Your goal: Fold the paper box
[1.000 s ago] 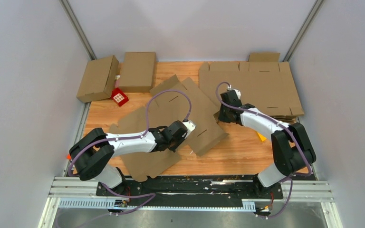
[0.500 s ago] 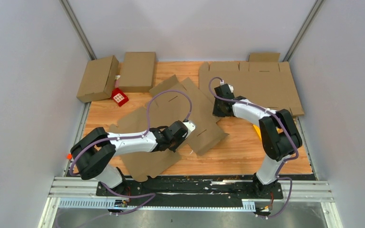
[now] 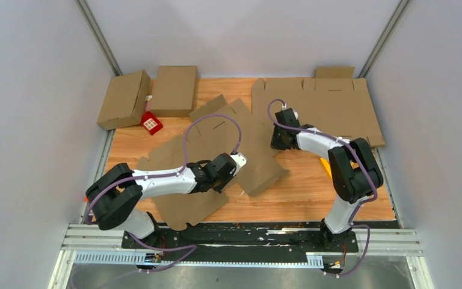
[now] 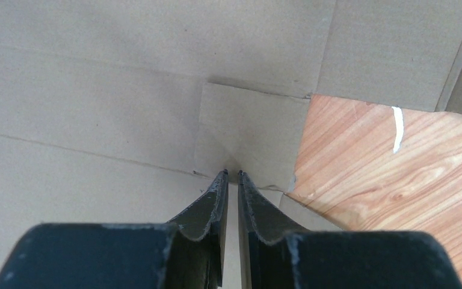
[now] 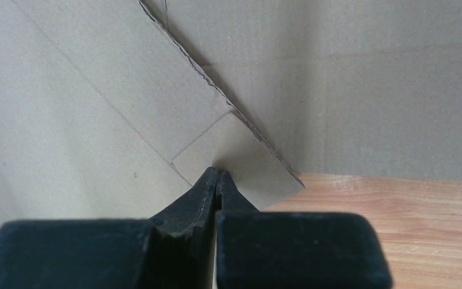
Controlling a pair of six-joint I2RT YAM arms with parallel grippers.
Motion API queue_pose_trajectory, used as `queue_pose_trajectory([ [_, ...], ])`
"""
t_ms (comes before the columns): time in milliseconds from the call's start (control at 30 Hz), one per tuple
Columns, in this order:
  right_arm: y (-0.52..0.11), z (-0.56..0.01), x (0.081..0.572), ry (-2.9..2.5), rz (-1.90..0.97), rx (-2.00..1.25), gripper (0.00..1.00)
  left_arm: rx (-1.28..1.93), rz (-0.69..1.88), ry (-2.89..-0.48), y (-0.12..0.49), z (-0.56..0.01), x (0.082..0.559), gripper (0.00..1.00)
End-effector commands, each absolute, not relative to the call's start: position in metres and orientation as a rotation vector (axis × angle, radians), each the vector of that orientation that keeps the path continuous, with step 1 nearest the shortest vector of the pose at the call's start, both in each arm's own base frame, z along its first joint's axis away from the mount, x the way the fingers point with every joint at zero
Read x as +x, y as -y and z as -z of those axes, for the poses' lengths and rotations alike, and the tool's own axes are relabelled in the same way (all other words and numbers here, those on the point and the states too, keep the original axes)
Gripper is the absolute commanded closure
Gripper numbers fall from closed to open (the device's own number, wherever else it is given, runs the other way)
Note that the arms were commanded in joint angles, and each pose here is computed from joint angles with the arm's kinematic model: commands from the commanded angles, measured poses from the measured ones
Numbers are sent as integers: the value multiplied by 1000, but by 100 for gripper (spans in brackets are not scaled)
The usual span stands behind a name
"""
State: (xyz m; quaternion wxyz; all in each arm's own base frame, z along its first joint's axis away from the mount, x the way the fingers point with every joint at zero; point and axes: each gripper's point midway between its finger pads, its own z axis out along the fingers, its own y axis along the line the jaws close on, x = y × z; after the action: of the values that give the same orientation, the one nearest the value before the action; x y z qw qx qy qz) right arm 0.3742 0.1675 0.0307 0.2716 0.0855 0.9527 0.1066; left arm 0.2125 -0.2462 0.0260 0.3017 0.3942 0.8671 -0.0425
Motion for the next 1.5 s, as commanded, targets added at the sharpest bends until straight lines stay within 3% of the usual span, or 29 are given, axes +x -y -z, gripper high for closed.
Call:
queue_pose_trajectory([
  [0,-150,2,328,-2692,-233,256,100,1011,136,-2272,242,-37,211,81],
  [600,-137,-11,239,-2715,-335,241,100,952,168,-2234,242,-45,213,78],
  [967,-107,4,230,-2833,-18,297,100,1036,70,-2383,242,-7,209,80],
  [1233,-112,-22,241,-2756,-80,265,100,1024,40,-2366,240,-12,214,82],
  [1467,-124,-73,251,-2587,-245,111,96,960,210,-2231,250,-46,212,77],
])
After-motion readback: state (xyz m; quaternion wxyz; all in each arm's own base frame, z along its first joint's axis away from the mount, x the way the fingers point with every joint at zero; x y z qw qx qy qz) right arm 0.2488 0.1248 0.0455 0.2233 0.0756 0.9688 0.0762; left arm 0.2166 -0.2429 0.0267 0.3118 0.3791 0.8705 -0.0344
